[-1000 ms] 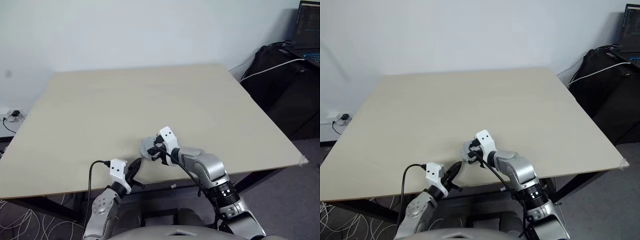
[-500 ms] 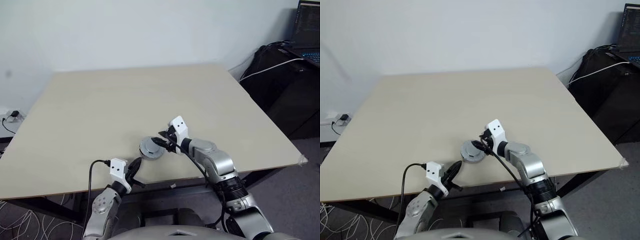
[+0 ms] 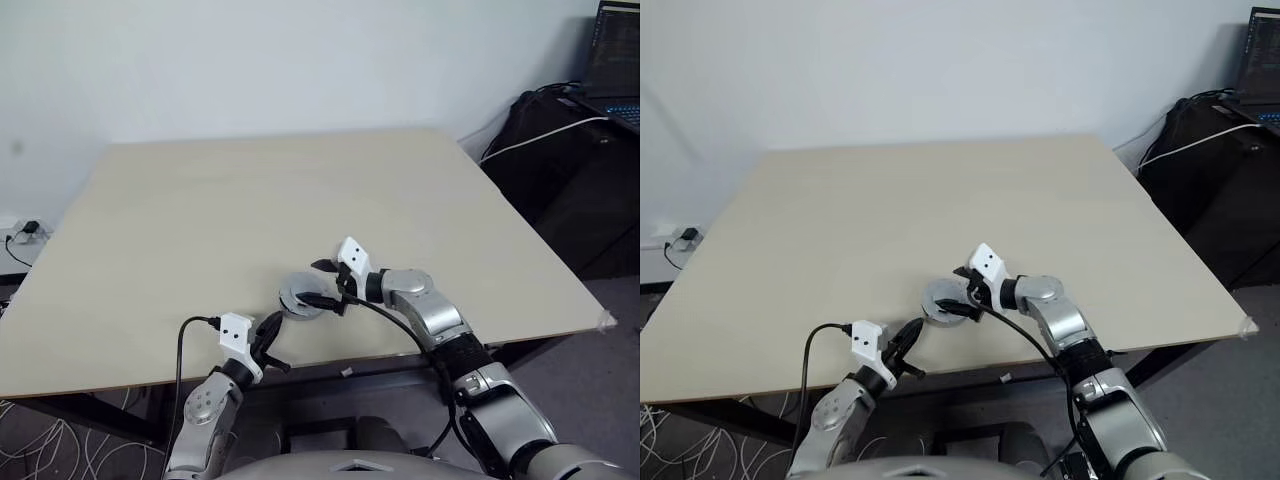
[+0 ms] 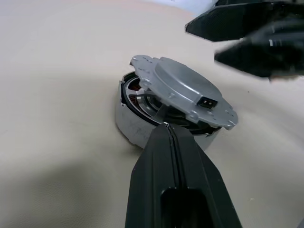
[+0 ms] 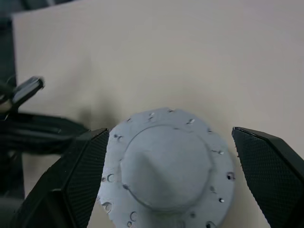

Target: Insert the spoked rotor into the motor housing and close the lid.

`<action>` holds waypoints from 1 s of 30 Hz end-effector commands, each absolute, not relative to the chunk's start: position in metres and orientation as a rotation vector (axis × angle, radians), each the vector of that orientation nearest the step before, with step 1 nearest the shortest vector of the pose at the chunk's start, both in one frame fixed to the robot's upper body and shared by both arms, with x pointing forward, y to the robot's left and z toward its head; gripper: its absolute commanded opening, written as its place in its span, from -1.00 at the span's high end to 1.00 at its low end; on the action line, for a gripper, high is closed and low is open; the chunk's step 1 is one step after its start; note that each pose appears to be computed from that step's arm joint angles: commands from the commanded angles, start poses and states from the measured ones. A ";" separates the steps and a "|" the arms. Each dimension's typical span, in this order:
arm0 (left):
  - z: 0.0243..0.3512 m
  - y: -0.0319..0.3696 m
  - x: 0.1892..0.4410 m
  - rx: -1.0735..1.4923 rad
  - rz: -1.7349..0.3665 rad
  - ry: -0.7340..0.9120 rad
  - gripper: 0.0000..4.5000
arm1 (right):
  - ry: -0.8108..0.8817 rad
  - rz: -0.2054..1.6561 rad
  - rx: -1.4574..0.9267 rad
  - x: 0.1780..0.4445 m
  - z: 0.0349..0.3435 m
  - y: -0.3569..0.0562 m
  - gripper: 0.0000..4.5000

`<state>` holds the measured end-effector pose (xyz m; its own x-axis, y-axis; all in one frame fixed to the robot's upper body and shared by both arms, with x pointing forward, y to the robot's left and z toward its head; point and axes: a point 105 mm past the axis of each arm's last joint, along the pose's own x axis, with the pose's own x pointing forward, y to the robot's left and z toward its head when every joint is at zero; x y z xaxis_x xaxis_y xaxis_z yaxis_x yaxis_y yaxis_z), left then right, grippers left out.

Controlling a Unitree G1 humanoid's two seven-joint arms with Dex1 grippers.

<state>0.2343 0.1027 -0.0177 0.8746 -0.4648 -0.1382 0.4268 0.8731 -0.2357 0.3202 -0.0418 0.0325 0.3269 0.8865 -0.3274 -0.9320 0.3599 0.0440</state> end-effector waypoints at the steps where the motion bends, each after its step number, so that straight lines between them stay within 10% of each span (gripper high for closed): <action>1: -0.009 0.105 0.240 -0.195 -0.464 0.143 1.00 | 0.255 1.233 -0.218 0.325 0.039 -0.034 -0.98; 20: -0.006 0.109 0.236 -0.180 -0.438 0.135 1.00 | 0.339 1.168 -0.185 0.335 0.014 -0.034 -0.98; 25: -0.005 0.109 0.237 -0.180 -0.439 0.134 1.00 | 0.342 1.150 -0.170 0.337 0.014 -0.037 -0.47; 30: -0.003 0.108 0.237 -0.182 -0.441 0.134 1.00 | 0.322 1.134 -0.145 0.337 0.017 -0.037 -0.45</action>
<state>0.2309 0.1092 -0.0196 0.8897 -0.4325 -0.1464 0.3958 0.8904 -0.2250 0.3274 -0.0335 0.0014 0.3342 0.8649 -0.3745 -0.9188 0.3876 0.0753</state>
